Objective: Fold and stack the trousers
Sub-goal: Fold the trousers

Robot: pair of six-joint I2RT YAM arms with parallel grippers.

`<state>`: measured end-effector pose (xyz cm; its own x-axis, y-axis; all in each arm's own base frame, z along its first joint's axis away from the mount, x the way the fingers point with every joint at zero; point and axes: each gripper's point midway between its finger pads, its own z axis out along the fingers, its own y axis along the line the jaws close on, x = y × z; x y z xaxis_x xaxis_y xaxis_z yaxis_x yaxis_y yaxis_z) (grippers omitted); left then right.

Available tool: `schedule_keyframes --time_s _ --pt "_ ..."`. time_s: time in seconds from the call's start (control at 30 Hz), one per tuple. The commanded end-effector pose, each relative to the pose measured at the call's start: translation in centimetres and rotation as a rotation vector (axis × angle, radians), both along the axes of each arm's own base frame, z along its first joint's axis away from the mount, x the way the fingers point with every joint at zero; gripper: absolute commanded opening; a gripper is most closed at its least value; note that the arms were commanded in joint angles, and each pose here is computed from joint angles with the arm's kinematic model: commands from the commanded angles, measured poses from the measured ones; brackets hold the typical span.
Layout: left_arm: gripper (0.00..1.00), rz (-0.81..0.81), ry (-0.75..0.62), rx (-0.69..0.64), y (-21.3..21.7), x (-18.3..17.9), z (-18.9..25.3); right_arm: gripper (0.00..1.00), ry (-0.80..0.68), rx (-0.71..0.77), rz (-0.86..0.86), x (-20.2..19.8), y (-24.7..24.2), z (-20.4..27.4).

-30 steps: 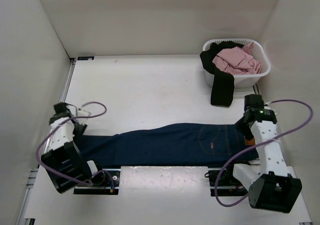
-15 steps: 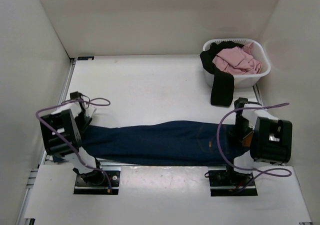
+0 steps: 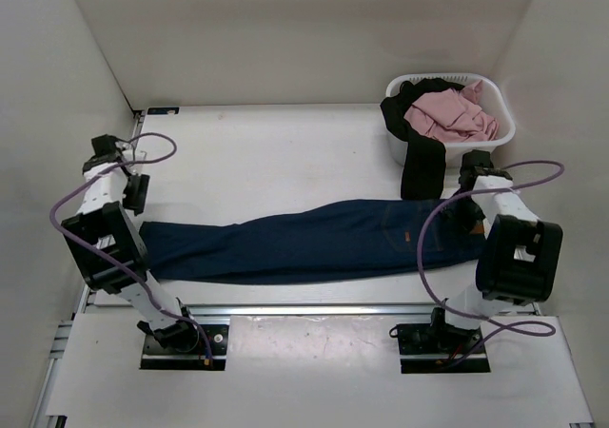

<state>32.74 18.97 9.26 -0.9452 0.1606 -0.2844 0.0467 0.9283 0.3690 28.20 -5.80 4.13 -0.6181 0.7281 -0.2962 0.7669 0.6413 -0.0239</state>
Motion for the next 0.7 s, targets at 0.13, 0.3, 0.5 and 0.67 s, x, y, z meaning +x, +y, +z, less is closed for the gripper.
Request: schedule_keyframes --time_s 0.13,0.3,0.5,0.67 --pt "0.75 0.151 0.145 -0.12 2.5 -6.6 -3.6 0.57 -0.134 0.017 -0.055 -2.5 -1.7 6.2" --pt "0.74 0.149 0.175 -0.236 2.1 -7.0 -6.5 0.53 -0.121 0.033 -0.103 -4.9 -2.3 5.3" --pt "0.65 0.128 0.278 -0.308 0.8 -9.1 -9.8 0.53 -0.13 0.118 -0.174 -6.2 -2.9 2.4" --pt "0.14 0.121 0.288 -0.352 -0.1 -9.4 -10.4 0.53 -0.095 0.139 -0.177 -6.2 -3.3 1.0"
